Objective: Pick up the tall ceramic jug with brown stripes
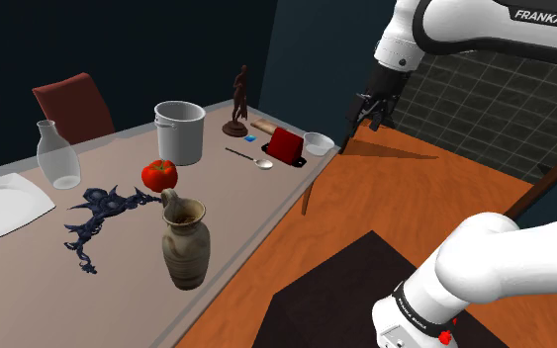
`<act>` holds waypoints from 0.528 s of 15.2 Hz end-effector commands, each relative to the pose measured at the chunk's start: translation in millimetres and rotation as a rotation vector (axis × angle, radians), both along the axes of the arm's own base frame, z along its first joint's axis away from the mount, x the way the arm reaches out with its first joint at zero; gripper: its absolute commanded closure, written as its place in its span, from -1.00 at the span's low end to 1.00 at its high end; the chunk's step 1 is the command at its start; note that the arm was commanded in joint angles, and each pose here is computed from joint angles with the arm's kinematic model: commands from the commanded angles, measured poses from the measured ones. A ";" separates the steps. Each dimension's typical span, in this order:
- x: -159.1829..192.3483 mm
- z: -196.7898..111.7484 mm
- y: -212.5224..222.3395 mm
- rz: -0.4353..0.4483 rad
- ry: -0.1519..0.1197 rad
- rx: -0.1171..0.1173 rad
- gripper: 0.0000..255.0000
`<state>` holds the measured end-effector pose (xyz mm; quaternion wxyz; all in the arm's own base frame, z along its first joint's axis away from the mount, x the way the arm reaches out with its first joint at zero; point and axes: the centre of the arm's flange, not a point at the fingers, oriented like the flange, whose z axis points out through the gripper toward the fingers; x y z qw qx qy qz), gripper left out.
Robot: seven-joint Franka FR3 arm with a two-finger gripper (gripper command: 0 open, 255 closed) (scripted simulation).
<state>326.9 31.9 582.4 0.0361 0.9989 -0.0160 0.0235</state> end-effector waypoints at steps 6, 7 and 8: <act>32.8 -33.6 42.4 0.023 0.004 0.025 -1.00; 39.3 -40.2 51.1 0.027 0.005 0.030 -1.00; 45.7 -46.8 59.9 0.032 0.005 0.034 -1.00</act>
